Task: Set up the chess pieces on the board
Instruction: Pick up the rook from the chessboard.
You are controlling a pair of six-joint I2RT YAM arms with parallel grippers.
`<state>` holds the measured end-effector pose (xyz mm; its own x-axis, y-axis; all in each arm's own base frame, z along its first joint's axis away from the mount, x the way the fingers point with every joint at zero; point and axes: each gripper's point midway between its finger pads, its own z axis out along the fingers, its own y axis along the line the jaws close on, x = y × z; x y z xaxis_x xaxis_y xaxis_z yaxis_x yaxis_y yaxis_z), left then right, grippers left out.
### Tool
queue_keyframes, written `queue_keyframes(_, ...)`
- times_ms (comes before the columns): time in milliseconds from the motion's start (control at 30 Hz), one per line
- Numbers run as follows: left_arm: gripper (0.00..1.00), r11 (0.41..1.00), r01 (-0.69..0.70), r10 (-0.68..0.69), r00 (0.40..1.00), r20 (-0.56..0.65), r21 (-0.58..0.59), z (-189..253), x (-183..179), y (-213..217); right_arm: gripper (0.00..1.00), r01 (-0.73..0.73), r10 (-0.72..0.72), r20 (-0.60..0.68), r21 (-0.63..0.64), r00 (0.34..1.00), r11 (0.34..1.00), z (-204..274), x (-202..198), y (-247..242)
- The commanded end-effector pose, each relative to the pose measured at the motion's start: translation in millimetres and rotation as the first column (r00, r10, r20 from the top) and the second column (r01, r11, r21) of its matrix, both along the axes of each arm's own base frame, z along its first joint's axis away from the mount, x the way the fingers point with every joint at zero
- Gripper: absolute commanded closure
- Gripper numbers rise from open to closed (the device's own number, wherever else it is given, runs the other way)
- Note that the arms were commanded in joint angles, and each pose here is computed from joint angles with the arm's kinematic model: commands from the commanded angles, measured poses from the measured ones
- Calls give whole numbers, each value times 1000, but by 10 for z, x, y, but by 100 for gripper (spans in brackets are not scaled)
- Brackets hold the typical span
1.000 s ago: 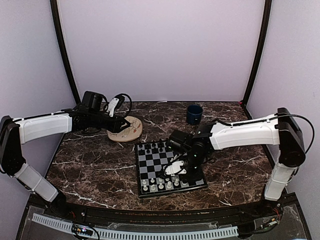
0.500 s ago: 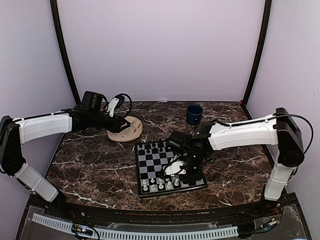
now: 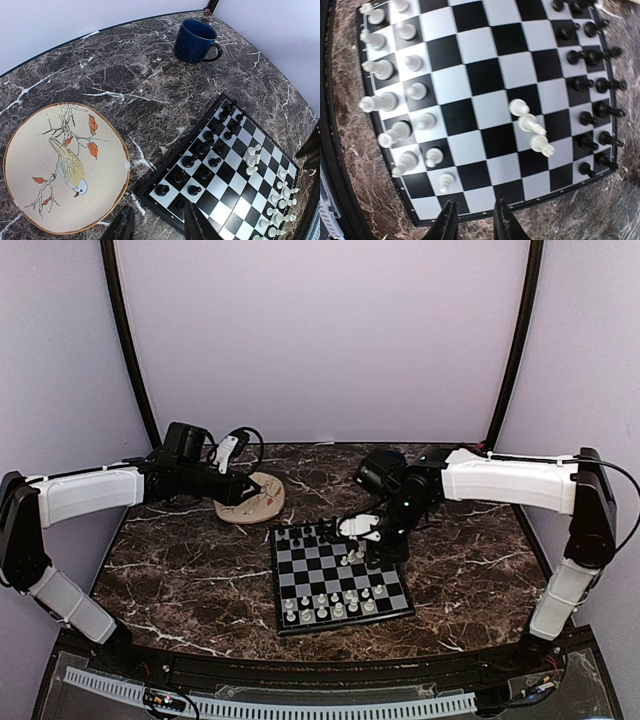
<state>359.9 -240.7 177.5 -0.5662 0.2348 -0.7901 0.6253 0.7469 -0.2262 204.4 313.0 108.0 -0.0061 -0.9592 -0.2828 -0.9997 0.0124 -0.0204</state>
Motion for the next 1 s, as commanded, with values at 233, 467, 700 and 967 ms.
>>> queue_keyframes(233,64,1000,11,-11,1000,14,-9,103,-2,-23,72,217,-216,53,-10,975,976,-170,669,-62)
queue_keyframes(467,64,1000,13,-13,1000,18,-13,125,-5,-24,61,238,-238,34,-9,971,971,-301,778,30)
queue_keyframes(700,64,1000,13,-13,1000,23,-15,143,-13,-22,63,252,-252,10,-28,968,967,-435,855,51)
queue_keyframes(967,64,1000,14,-14,1000,24,-18,153,-19,-24,70,260,-260,-5,-19,966,965,-465,873,83)
